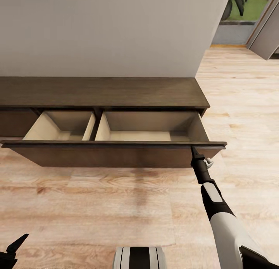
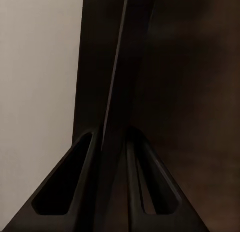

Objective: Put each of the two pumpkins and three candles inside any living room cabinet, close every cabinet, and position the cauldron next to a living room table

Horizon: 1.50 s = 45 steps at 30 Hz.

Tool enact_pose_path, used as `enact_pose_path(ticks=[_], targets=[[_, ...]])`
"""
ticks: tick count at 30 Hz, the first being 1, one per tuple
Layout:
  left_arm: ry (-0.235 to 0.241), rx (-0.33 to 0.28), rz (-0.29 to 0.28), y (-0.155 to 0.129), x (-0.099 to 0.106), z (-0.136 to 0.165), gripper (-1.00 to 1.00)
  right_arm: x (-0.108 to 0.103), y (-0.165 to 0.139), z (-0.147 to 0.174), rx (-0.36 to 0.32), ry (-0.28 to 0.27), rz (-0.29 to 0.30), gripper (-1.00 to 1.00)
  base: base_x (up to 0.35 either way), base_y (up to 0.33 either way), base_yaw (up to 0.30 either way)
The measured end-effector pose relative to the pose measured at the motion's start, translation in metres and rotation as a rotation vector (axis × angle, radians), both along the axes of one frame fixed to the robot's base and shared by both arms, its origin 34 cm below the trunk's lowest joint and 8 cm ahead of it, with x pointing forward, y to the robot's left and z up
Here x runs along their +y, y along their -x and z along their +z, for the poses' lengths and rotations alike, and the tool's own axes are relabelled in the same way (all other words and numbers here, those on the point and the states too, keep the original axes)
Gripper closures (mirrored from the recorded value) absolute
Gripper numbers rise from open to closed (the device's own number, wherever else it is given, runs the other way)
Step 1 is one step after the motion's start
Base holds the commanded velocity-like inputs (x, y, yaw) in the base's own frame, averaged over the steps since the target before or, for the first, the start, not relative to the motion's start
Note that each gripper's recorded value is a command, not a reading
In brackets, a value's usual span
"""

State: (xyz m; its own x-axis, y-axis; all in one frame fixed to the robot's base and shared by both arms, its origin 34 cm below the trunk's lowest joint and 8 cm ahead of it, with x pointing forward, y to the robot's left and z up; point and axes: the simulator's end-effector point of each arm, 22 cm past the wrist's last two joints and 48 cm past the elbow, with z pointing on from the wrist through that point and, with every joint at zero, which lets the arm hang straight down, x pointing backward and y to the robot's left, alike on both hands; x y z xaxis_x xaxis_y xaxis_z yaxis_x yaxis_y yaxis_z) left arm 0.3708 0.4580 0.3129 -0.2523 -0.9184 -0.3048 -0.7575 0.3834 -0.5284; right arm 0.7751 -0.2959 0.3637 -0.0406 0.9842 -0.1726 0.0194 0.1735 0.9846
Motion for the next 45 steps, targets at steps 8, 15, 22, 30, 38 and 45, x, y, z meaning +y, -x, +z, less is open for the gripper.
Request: enact_pose_path(ticks=[8, 15, 22, 30, 38, 45], targets=[[-0.001, 0.002, 0.0, 0.0, 0.0, 0.0, -1.0, 0.0, 0.0, 0.0, 0.002, 0.0, 0.0, 1.0, -0.041, 0.0, 0.0], [0.0, 0.0, 0.0, 0.0, 0.0, 0.0, -1.0, -0.001, -0.008, 0.0, 0.017, 0.006, -0.003, 1.0, -0.064, 0.0, 0.0], [0.0, 0.001, 0.001, 0.0, 0.0, 0.0, -1.0, -0.001, -0.008, 0.0, 0.018, 0.009, -0.001, 1.0, -0.006, 0.0, 0.0], [0.0, 0.002, 0.001, 0.0, 0.0, 0.0, -1.0, -0.01, 0.002, -0.008, 0.031, -0.005, -0.029, -1.0, 0.0, 0.0, 0.0], [0.0, 0.001, 0.0, 0.0, 0.0, 0.0, -1.0, -0.009, 0.002, -0.008, 0.031, -0.006, -0.028, -1.0, 0.0, 0.0, 0.0], [0.011, -0.012, -0.008, -0.004, -0.005, 0.002, -1.0, -0.01, 0.001, 0.004, 0.001, 0.029, -0.041, -1.0, 0.0, 0.0, 0.0]])
